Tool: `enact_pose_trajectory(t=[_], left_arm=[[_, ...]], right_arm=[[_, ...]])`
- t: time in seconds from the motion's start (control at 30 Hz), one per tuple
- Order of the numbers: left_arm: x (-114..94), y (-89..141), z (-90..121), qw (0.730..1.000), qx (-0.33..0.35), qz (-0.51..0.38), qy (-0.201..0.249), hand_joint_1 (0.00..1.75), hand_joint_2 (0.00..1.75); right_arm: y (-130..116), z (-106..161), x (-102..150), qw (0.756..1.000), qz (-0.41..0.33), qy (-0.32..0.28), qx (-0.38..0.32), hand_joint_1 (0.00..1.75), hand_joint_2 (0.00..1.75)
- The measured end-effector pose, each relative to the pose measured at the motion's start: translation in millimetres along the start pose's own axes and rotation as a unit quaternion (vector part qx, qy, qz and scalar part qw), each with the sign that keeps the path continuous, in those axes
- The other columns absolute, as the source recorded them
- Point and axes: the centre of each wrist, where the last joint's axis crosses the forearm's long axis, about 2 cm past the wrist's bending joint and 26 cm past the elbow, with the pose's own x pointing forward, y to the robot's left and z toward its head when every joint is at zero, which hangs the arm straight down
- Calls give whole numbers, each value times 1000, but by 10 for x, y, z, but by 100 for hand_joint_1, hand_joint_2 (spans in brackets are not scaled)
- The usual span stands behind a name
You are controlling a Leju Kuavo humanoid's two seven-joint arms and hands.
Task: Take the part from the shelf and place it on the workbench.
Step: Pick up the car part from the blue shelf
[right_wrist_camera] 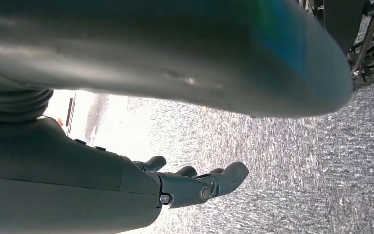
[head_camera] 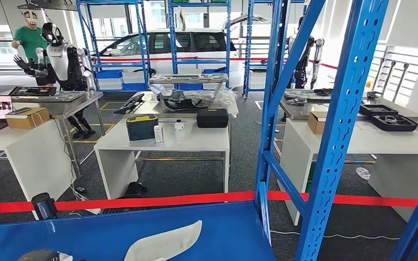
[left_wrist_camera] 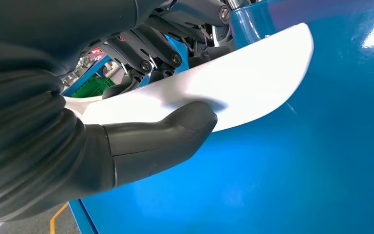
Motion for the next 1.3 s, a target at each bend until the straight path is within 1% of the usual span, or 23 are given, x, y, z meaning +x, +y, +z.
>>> enact_pose_trajectory(t=[0.47, 0.6, 0.77, 0.87, 0.97, 1.1, 1.2, 1.3], left_arm=[[-3, -18, -2, 1000, 9, -5, 3, 175, 175], [3, -24, -5, 999, 29, -11, -10, 175, 175], [63, -34, -22, 994, 111, -3, -25, 175, 175], [110, -30, -29, 983, 176, 33, -42, 175, 175], [142, 4, -27, 962, 242, 103, -74, 175, 175], [159, -9, -27, 943, 278, 155, -97, 175, 175], [183, -81, -30, 922, 317, 177, -137, 175, 175], [260, -216, -37, 897, 358, 193, -172, 175, 175]], right_arm=[[0, 0, 1, 1000, -1, 0, 0, 0, 0], [-1, 0, 1, 1000, -4, 0, 1, 0, 0], [-2, 1, 3, 1000, -11, -2, 2, 0, 0], [-5, 1, 2, 1000, -15, -4, 3, 0, 0], [-6, 1, 0, 1000, -19, -5, 3, 0, 0], [-8, 1, -3, 1000, -22, -5, 3, 0, 0], [-12, 1, -4, 1000, -22, -3, 3, 0, 0], [-32, 4, -7, 1000, -23, 1, 1, 0, 0]])
